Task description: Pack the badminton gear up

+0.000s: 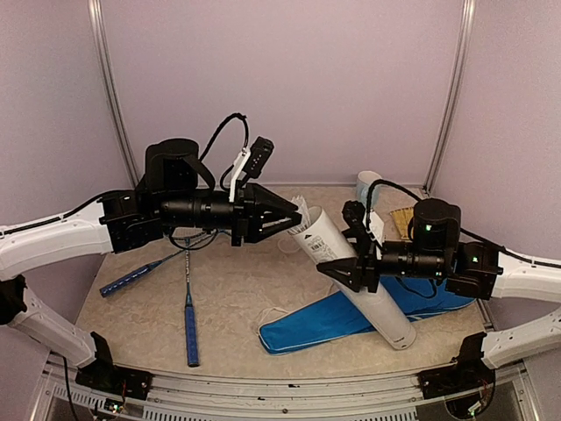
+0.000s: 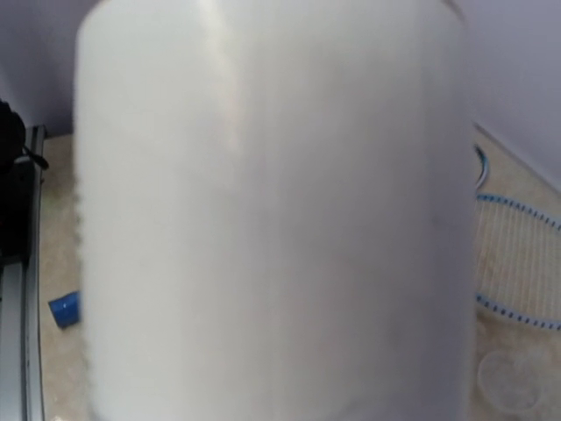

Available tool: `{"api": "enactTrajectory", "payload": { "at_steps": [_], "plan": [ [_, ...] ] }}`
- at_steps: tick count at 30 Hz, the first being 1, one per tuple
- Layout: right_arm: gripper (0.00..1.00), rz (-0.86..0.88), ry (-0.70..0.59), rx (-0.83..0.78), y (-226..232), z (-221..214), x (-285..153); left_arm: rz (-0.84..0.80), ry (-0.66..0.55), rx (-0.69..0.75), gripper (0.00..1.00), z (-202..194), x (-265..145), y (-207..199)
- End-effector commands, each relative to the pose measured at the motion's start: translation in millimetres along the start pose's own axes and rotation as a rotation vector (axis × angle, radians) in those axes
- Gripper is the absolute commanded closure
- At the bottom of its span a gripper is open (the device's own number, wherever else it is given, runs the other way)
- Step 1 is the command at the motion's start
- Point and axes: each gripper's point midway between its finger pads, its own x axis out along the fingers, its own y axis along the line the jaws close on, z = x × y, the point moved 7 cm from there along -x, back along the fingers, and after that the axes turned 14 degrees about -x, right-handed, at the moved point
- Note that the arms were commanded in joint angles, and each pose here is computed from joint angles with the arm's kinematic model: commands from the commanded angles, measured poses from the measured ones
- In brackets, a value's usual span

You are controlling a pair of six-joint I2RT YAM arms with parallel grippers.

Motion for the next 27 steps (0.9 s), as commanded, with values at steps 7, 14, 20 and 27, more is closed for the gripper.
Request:
{"api": "enactTrajectory", "payload": {
  "at_steps": [7, 14, 20, 27],
  "plan": [
    [0.73, 0.011, -0.062, -0.086, 3, 15, -15, 0.085, -0.072, 0.035, 0.21, 41, -52, -4],
    [0.73, 0.068, -0.046, -0.137, 7, 18, -16, 0.189, 0.061, 0.01, 0.2, 28, -46, 14],
    [0.73, 0.101, -0.012, -0.173, 13, 22, -6, 0.186, 0.203, 0.033, 0.2, 1, -17, 10],
    [0.73, 0.118, -0.022, -0.205, 22, 32, 0, 0.254, 0.353, 0.011, 0.24, -30, 17, 24]
  ]
}}
